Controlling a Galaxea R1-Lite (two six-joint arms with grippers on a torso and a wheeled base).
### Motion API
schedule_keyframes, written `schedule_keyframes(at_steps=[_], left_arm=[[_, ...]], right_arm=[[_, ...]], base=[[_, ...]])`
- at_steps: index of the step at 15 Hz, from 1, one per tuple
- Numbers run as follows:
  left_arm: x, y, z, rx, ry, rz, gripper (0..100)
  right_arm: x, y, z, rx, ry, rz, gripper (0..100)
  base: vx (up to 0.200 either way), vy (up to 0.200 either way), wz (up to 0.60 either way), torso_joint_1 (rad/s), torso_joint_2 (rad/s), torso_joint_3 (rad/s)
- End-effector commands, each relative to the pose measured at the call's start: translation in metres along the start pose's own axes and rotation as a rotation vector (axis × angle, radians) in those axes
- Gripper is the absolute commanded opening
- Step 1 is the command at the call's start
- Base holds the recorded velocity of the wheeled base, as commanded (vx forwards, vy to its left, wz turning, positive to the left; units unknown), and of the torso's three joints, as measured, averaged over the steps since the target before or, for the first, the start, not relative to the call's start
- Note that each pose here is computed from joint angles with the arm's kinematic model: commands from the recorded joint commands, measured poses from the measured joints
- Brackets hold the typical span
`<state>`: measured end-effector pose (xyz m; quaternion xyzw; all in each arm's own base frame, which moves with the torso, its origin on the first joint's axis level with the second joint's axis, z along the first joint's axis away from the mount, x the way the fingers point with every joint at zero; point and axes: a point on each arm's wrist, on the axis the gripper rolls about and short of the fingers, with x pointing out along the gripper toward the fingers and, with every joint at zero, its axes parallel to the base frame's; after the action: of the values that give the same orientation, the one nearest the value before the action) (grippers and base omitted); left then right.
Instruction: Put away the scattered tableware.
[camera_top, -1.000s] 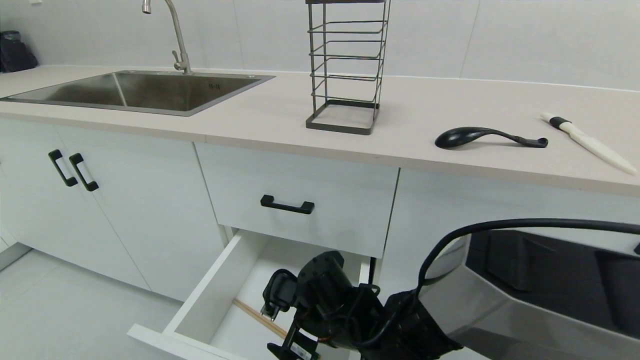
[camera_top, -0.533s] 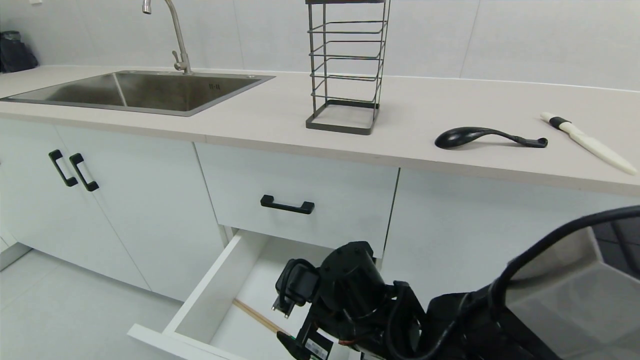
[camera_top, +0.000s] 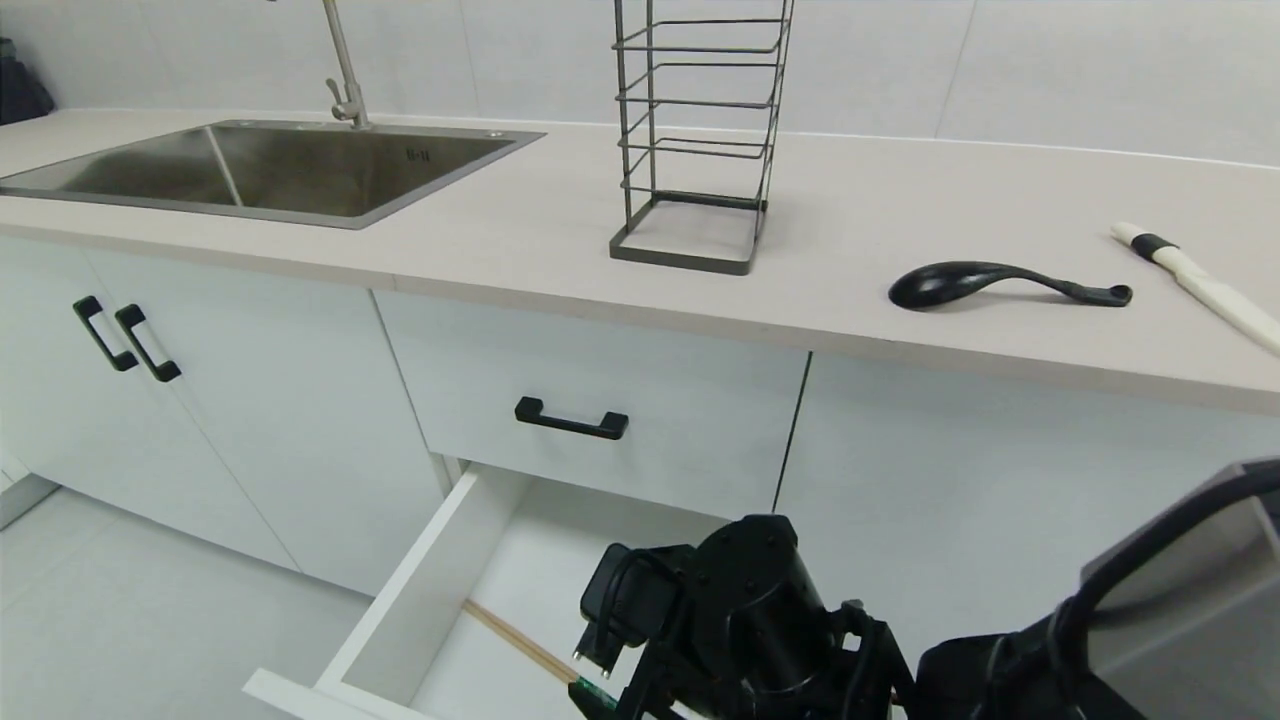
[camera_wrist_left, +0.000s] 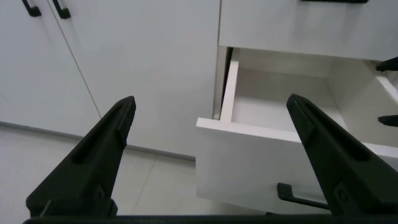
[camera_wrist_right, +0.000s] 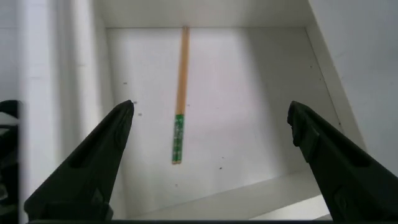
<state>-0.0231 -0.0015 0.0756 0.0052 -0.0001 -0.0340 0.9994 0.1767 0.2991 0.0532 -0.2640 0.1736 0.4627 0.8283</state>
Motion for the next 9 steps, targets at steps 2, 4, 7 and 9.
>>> schedule_keyframes(at_steps=[2, 4, 7, 9], left_arm=[[0.0001, 0.0000, 0.0002, 0.000, 0.000, 0.001, 100], [0.0001, 0.0000, 0.0002, 0.000, 0.000, 0.001, 100], [0.0001, 0.0000, 0.0002, 0.000, 0.000, 0.001, 100], [0.0001, 0.0000, 0.0002, 0.000, 0.000, 0.001, 100]], right_arm=[[-0.0028, 0.0066, 0.0045, -0.011, -0.016, 0.017, 100], [-0.0051, 0.0091, 0.0063, -0.017, -0.020, 0.022, 100], [-0.0056, 0.0100, 0.0068, -0.018, -0.021, 0.025, 100], [-0.0052, 0.0101, 0.0064, -0.018, -0.019, 0.025, 100]], base=[[0.000, 0.000, 0.00, 0.225, -0.47, -0.256], [0.000, 0.000, 0.00, 0.198, -0.69, -0.227], [0.000, 0.000, 0.00, 0.118, -0.50, -0.238], [0.000, 0.000, 0.00, 0.171, -0.50, -0.234]])
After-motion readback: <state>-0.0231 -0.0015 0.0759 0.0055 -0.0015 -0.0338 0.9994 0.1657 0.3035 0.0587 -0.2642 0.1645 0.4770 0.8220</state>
